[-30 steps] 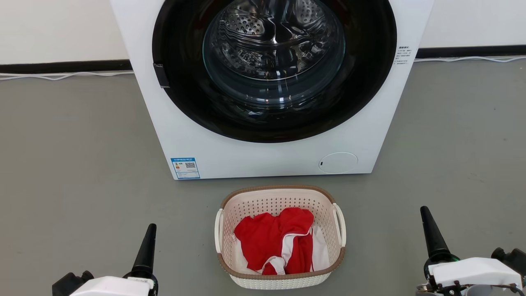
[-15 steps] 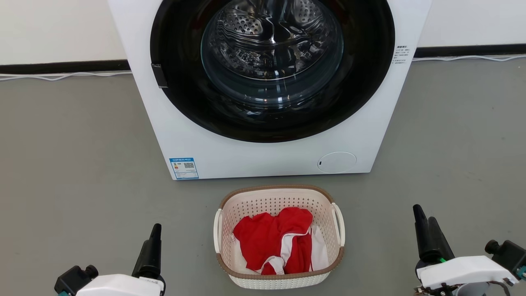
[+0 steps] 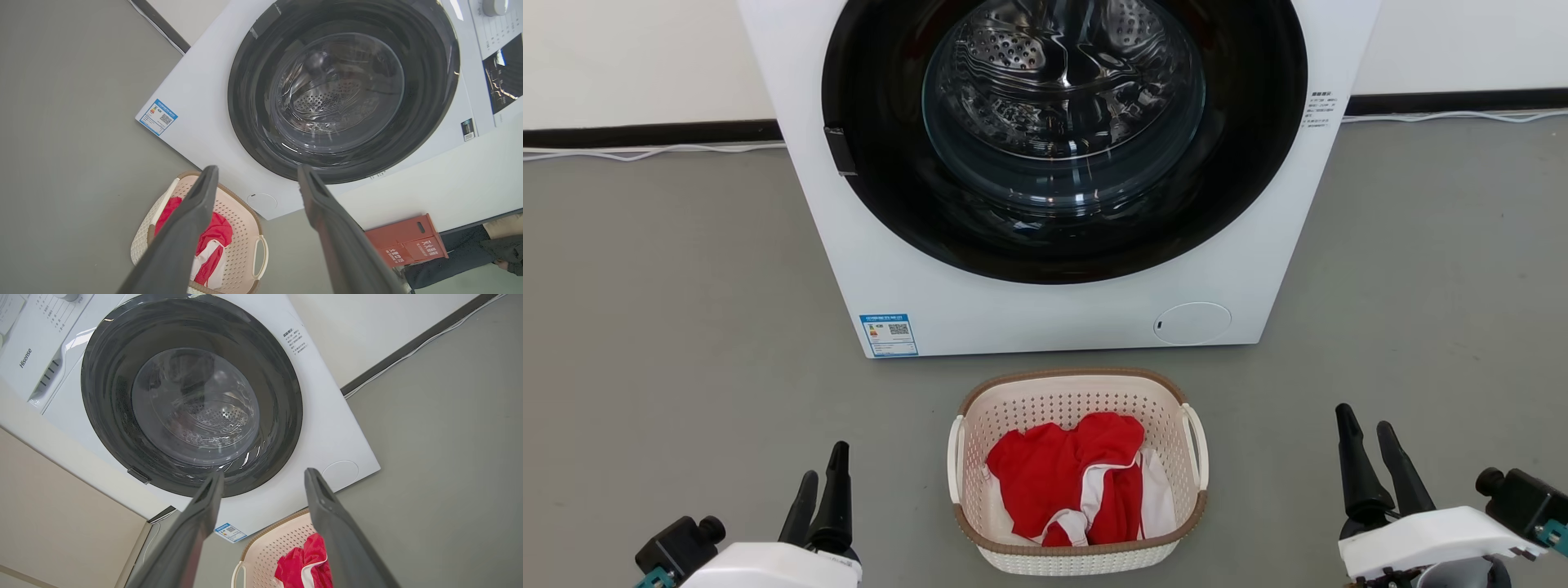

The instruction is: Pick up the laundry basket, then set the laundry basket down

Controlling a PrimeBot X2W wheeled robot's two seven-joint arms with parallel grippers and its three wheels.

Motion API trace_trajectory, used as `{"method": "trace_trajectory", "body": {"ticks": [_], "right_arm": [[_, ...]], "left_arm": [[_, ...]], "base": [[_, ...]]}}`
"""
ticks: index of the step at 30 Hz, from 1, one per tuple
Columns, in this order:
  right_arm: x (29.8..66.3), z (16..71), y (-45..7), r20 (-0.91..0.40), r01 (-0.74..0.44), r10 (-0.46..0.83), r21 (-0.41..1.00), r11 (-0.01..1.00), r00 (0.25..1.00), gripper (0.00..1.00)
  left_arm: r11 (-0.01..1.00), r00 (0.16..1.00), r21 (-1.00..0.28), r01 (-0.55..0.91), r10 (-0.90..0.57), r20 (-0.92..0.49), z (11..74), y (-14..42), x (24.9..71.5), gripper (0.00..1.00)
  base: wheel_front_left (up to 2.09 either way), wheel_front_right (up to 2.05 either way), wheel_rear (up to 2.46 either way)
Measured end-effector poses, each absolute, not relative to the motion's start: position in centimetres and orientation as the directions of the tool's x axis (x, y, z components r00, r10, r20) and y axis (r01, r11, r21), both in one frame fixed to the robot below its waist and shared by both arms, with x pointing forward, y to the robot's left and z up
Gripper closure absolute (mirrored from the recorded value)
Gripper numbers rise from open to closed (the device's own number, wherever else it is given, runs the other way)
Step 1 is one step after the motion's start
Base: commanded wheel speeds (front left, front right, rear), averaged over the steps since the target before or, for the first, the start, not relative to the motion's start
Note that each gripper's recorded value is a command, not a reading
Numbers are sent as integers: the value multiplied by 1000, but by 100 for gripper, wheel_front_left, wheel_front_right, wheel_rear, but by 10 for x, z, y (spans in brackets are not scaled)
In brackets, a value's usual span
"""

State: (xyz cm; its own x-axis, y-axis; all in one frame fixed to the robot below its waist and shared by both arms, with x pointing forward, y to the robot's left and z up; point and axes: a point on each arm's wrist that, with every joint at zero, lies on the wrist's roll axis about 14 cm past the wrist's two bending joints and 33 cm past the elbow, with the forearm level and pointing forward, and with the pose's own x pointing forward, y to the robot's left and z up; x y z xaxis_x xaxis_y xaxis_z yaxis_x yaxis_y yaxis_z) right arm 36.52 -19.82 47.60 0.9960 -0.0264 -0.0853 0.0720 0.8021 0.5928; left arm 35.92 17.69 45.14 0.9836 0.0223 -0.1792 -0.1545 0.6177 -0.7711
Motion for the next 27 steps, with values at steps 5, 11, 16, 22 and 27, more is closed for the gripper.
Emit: {"method": "trace_trajectory", "body": {"ticks": [5, 11, 16, 22, 27], "right_arm": [[365, 478, -197, -76, 60, -22, 541, 839, 997, 0], [365, 481, -196, -59, 43, -17, 464, 885, 998, 0], [366, 482, -195, -48, 30, -12, 406, 914, 999, 0], [365, 485, -193, -35, 11, 1, 333, 943, 999, 0], [366, 489, -190, -18, -10, 16, 270, 963, 1000, 0]], "left_arm": [[666, 985, -731, -149, 32, -172, 452, 178, 358, 0], [730, 988, -672, -128, 32, -154, 455, 177, 359, 0], [768, 989, -630, -118, 33, -144, 457, 176, 359, 0], [808, 992, -580, -99, 31, -126, 460, 175, 360, 0], [841, 993, -534, -85, 29, -112, 463, 173, 360, 0]], "base": [[0, 0, 0], [0, 0, 0], [0, 0, 0], [0, 0, 0], [0, 0, 0]]}}
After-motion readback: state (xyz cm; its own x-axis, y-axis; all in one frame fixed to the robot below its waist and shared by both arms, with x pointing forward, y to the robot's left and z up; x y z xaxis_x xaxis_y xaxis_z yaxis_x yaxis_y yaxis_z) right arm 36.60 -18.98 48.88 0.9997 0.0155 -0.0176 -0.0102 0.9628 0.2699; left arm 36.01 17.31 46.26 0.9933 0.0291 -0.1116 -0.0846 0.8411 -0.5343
